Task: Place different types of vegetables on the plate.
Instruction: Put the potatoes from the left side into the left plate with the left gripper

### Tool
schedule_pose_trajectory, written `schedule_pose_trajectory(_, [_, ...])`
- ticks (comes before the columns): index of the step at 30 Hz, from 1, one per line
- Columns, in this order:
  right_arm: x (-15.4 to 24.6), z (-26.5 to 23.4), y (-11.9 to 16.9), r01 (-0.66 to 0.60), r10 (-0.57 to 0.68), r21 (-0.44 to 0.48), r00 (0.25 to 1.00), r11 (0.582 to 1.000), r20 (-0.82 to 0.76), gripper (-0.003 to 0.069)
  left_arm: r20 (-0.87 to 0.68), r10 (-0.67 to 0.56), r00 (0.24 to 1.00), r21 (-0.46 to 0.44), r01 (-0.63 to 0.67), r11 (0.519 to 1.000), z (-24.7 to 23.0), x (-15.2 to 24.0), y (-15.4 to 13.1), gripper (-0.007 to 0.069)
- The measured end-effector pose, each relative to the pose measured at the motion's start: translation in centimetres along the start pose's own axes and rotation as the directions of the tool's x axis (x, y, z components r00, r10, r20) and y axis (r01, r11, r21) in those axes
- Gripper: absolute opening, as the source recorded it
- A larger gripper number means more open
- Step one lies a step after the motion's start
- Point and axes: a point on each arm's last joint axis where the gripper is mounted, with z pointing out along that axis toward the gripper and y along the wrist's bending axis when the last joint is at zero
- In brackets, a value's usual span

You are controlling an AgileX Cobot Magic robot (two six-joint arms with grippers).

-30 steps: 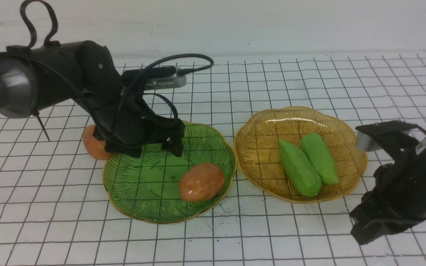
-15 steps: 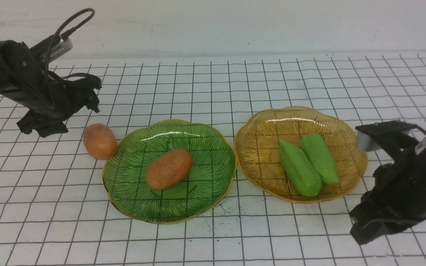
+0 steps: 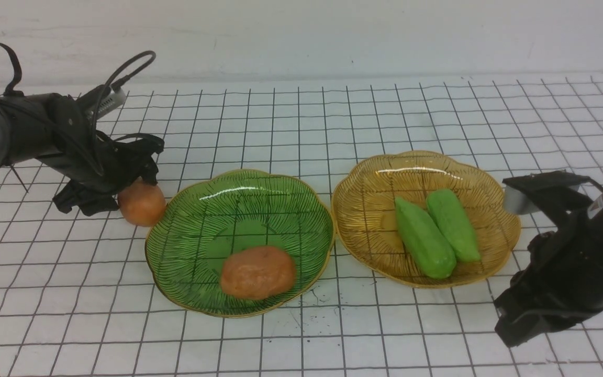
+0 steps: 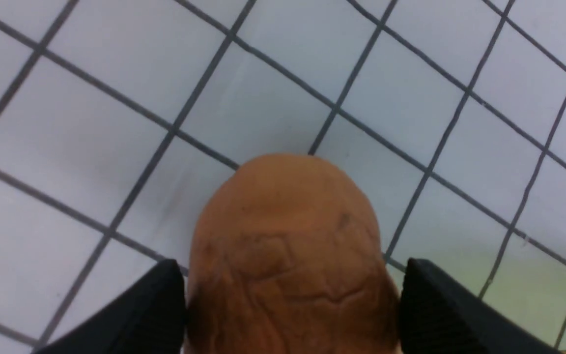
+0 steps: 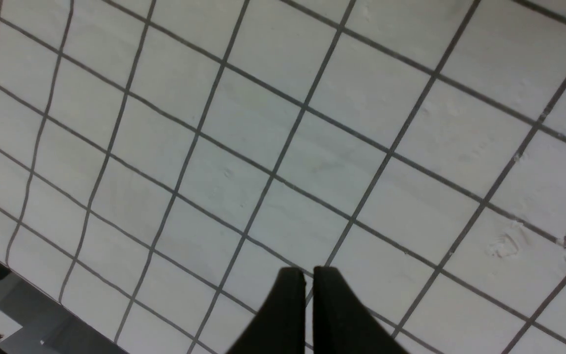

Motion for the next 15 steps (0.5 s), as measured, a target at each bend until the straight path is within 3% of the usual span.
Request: schedule_pose_trajectory(15, [-0.01, 0.00, 0.01, -0.003, 0.003, -0.002, 1.000, 1.000, 0.001, 0.0015, -0.010, 0.011, 1.000, -0.002, -0.011, 1.000, 0.34, -0.03, -0.05, 0.0475])
